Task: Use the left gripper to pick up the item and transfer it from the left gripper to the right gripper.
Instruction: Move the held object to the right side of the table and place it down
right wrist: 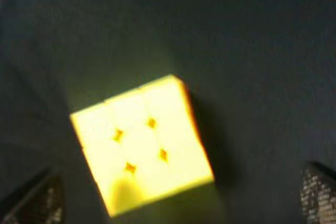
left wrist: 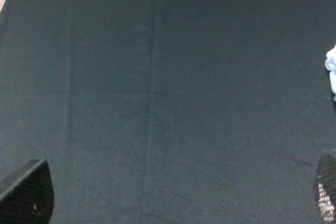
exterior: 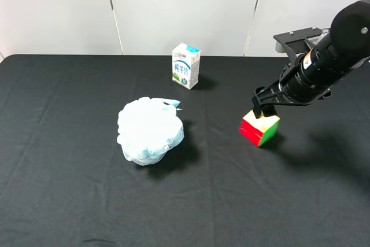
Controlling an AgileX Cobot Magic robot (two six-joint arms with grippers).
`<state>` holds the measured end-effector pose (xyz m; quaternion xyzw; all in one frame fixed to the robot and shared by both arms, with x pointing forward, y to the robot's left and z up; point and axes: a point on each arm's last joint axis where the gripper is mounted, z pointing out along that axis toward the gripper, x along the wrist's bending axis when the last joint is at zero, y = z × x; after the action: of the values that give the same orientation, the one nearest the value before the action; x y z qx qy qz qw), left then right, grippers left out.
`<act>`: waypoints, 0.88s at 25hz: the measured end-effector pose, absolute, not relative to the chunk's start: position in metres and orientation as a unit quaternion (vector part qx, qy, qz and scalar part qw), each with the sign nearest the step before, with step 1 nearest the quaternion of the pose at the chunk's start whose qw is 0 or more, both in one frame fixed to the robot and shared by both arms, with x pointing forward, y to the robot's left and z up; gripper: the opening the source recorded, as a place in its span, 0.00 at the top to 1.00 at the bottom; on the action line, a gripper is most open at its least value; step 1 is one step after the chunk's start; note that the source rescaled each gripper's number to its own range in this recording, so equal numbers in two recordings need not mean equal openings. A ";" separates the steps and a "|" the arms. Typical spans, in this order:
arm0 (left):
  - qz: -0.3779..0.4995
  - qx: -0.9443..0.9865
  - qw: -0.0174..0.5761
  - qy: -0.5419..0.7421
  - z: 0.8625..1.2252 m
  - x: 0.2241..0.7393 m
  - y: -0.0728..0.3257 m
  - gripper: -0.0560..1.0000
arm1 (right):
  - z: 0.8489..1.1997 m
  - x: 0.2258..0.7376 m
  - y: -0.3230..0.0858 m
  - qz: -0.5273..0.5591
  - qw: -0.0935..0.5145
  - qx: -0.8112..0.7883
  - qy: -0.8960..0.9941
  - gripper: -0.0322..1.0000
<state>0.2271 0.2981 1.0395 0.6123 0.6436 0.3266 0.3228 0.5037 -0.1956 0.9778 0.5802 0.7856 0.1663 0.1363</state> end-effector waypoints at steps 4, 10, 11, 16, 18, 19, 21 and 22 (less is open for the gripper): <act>0.327 0.612 0.323 0.644 1.039 0.227 0.298 0.00 | 0.978 0.504 -0.196 0.166 0.136 0.580 0.786 0.01; 0.327 0.612 0.323 0.644 1.039 0.227 0.298 0.00 | 0.978 0.504 -0.196 0.166 0.136 0.580 0.786 0.01; 0.327 0.612 0.323 0.644 1.039 0.227 0.298 0.00 | 0.978 0.504 -0.196 0.166 0.136 0.580 0.786 0.01; 0.327 0.612 0.323 0.644 1.039 0.227 0.298 0.00 | 0.978 0.504 -0.196 0.166 0.136 0.580 0.786 0.01; 0.327 0.612 0.323 0.644 1.039 0.227 0.298 0.00 | 0.979 0.503 -0.196 0.165 0.136 0.581 0.786 0.01; 0.327 0.612 0.323 0.644 1.039 0.227 0.298 0.00 | 0.980 0.502 -0.196 0.164 0.136 0.581 0.786 0.01; 0.327 0.612 0.323 0.644 1.039 0.227 0.298 0.00 | 0.986 0.501 -0.197 0.162 0.136 0.582 0.785 0.01; 0.327 0.612 0.323 0.644 1.039 0.227 0.298 0.00 | 0.991 0.499 -0.198 0.161 0.136 0.583 0.785 0.01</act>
<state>0.2271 0.2981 1.0395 0.6123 0.6436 0.3266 0.3228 0.4994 -0.1980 0.9910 0.5827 0.7848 0.1615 0.1363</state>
